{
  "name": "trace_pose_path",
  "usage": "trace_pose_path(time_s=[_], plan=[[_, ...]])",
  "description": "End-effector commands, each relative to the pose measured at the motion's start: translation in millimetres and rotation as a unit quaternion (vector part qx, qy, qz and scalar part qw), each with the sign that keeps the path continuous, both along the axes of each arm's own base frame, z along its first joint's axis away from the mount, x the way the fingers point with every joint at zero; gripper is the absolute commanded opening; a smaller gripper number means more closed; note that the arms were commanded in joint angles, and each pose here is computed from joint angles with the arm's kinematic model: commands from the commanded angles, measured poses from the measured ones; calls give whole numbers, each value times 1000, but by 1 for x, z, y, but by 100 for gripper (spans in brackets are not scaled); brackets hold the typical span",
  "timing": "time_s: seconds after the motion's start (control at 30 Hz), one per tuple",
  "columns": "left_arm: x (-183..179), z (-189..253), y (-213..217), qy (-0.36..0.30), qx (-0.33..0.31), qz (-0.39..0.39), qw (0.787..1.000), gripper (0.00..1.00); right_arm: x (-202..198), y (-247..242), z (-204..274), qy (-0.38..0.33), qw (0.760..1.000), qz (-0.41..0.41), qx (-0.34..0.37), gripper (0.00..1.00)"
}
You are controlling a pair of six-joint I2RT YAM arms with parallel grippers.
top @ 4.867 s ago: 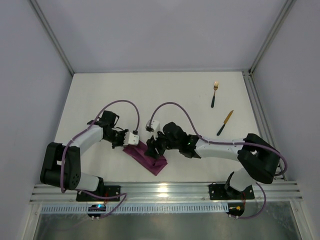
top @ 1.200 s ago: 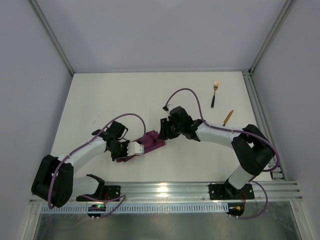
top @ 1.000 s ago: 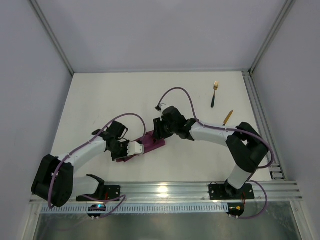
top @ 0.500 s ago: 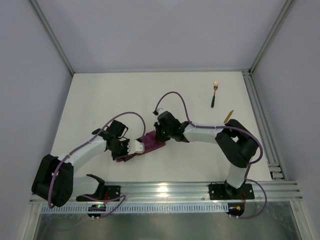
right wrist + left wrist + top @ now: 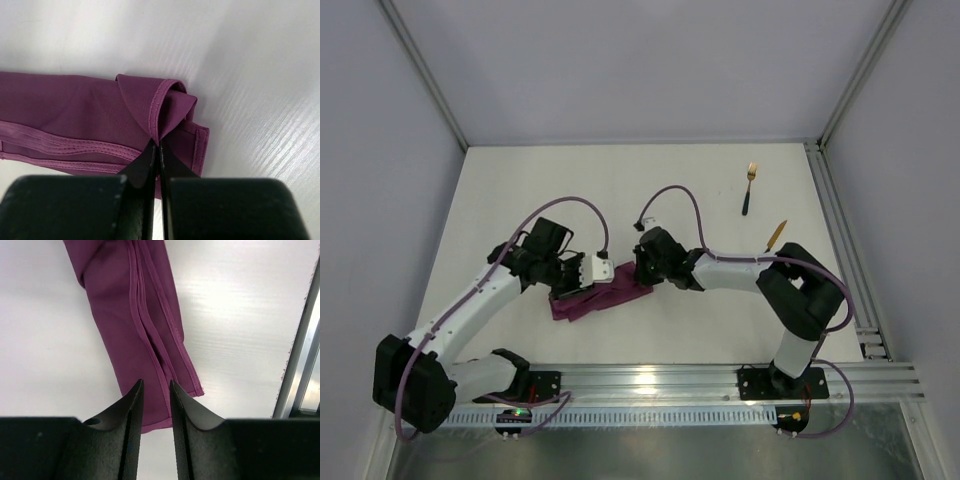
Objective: Fold the napkin into a case and place the utensils inside
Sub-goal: Pick up the smaller rectangle-folded napkin from the center of the board.
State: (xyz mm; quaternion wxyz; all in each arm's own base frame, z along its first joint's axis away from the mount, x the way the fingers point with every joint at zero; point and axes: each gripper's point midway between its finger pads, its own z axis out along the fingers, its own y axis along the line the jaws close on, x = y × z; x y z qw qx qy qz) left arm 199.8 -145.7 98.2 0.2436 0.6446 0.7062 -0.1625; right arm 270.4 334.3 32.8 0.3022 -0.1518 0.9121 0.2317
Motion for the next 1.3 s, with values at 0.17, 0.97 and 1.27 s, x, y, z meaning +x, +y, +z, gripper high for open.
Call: trace_pose_path(time_s=[0.17, 0.97, 1.27], plan=[[-31, -27, -40, -28, 29, -109, 993, 31, 14, 12, 16, 6, 998, -2, 65, 4], [-6, -64, -91, -122, 46, -148, 980, 34, 10, 15, 20, 11, 997, 16, 74, 4], [-9, -46, -95, -136, 17, -156, 978, 39, 11, 16, 19, 12, 997, 16, 74, 4]])
